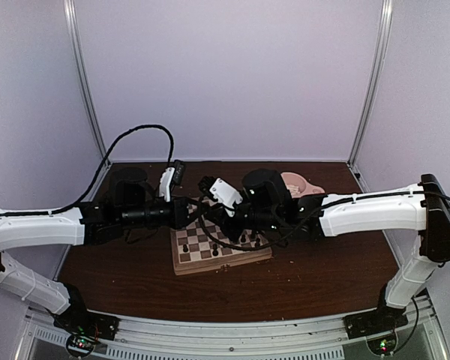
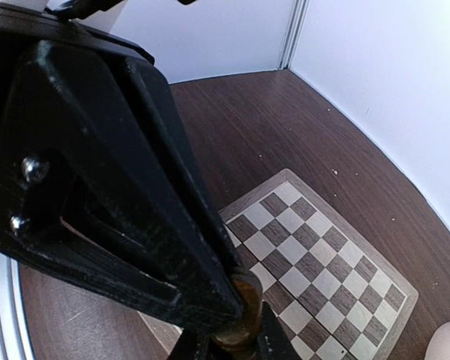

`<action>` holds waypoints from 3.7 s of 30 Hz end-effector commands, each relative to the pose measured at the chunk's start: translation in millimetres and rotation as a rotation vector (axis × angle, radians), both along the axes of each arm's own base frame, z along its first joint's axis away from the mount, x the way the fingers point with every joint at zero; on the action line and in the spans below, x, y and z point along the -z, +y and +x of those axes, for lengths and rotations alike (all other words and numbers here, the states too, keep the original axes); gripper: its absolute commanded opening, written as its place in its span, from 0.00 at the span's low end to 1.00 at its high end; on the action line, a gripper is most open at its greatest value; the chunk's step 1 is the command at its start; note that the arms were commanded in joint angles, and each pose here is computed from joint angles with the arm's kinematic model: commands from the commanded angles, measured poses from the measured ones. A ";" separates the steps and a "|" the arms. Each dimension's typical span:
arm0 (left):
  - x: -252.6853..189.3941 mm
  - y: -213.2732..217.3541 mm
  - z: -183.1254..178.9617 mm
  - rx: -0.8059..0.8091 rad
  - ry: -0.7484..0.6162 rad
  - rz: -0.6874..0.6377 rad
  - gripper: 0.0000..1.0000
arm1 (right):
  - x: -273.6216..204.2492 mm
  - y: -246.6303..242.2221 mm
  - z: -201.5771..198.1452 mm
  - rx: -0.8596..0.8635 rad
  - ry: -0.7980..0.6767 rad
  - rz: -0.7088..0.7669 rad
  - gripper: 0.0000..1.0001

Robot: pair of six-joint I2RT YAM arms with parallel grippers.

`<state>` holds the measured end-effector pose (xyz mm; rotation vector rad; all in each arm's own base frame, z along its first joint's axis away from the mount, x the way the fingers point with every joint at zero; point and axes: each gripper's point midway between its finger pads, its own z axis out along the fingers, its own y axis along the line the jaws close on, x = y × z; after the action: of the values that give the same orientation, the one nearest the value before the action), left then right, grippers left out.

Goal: Set up the chess pieces on the board
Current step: Pass from the right arm to the left, then place the knight at b8.

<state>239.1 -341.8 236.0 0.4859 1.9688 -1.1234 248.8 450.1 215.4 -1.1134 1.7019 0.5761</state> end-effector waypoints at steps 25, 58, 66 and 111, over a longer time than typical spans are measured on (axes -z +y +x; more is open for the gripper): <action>34.1 -34.2 -17.6 0.146 -0.144 0.182 0.00 | -35.7 -130.2 35.0 0.243 -0.020 0.125 0.73; 123.8 -98.1 -0.3 0.174 -0.194 0.624 0.00 | 19.9 -275.5 106.0 0.749 -0.027 0.297 0.78; 133.6 -103.8 4.6 0.167 -0.228 0.618 0.00 | 19.2 -276.2 105.5 0.749 -0.031 0.300 0.77; 162.2 -123.2 24.0 0.125 -0.215 0.661 0.00 | 14.5 -277.4 101.2 0.735 -0.049 0.285 0.77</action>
<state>259.5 -453.0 68.1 1.0557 2.1368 -0.4118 351.2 176.0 197.9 -0.2587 1.7730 0.3072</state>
